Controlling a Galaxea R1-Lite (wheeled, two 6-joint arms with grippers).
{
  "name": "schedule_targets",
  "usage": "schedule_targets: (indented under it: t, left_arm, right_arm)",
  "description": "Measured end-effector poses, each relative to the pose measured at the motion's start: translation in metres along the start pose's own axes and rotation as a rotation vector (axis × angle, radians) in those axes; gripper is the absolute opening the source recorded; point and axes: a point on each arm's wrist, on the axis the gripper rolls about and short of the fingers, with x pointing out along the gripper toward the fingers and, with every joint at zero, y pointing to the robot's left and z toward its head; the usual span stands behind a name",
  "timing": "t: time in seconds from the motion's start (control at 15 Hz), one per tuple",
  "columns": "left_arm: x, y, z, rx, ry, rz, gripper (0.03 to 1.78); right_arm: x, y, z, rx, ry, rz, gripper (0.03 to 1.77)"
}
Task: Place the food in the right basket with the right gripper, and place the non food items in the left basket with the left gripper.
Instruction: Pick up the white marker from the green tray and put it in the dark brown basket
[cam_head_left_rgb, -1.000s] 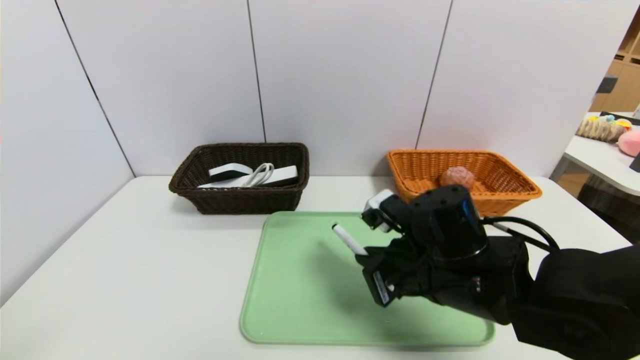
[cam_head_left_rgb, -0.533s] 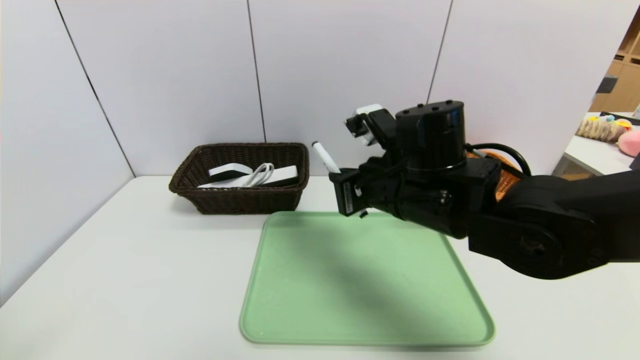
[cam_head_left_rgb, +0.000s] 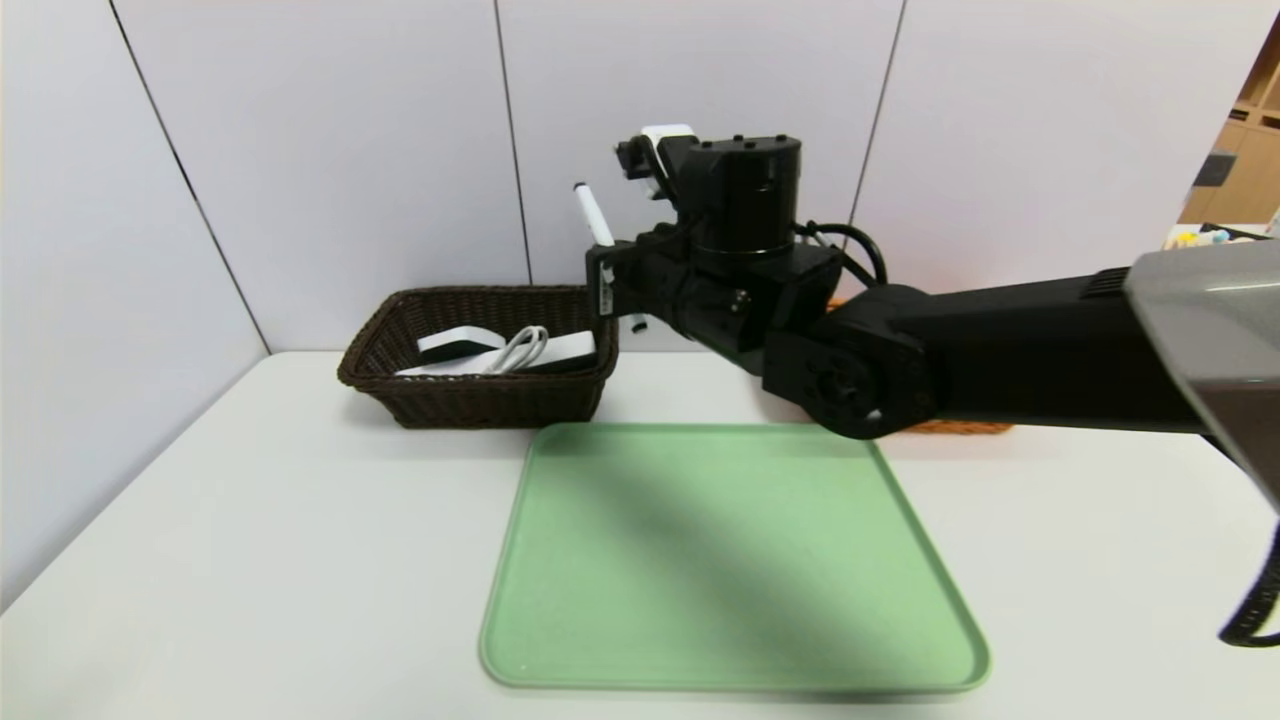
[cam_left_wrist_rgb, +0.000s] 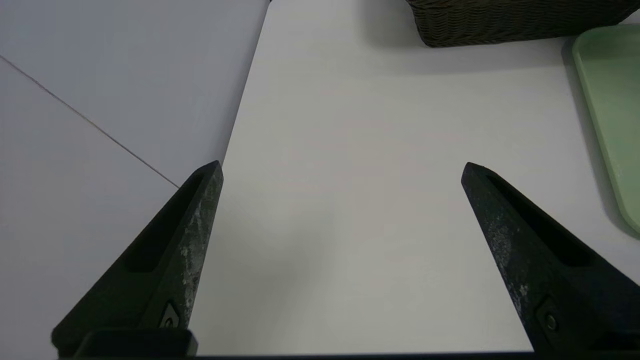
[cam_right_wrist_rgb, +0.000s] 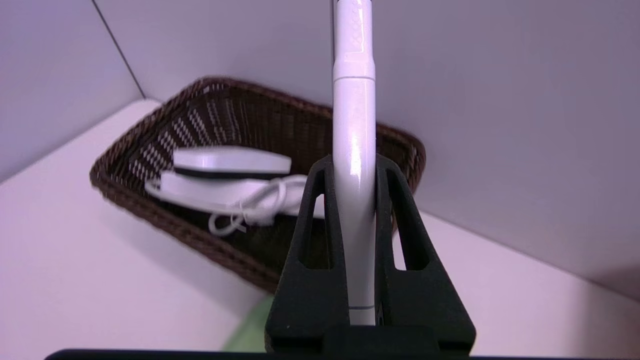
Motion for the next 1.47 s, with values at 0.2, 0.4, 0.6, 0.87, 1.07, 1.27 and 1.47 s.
schedule_targets:
  t: [0.2, 0.4, 0.6, 0.87, 1.07, 1.27, 1.47]
  left_arm:
    - [0.003, -0.001, -0.007, 0.009, 0.025, 0.006, 1.69]
    - [0.004, -0.002, -0.013, 0.014, 0.038, 0.005, 1.69]
    - [0.004, -0.002, -0.018, 0.022, 0.053, 0.004, 1.69]
    - [0.005, -0.003, -0.022, 0.032, 0.064, 0.003, 1.69]
    - [0.005, -0.003, -0.022, 0.035, 0.066, 0.003, 1.69]
    - [0.006, -0.004, -0.023, 0.037, 0.071, 0.002, 1.69]
    - [0.007, -0.004, -0.023, 0.037, 0.074, 0.001, 1.69]
  right_arm:
    - [0.035, 0.004, -0.001, 0.023, -0.103, -0.015, 0.19]
    - [0.063, 0.009, -0.035, 0.025, -0.1, -0.013, 0.19]
    - [0.079, 0.011, -0.061, 0.045, -0.192, 0.007, 0.19]
    - [0.088, 0.013, -0.082, 0.047, -0.225, 0.026, 0.19]
    - [0.092, 0.013, -0.091, 0.043, -0.227, 0.035, 0.19]
    - [0.093, 0.013, -0.095, 0.029, -0.222, 0.029, 0.44]
    - [0.094, 0.013, -0.099, 0.01, -0.215, 0.026, 0.84]
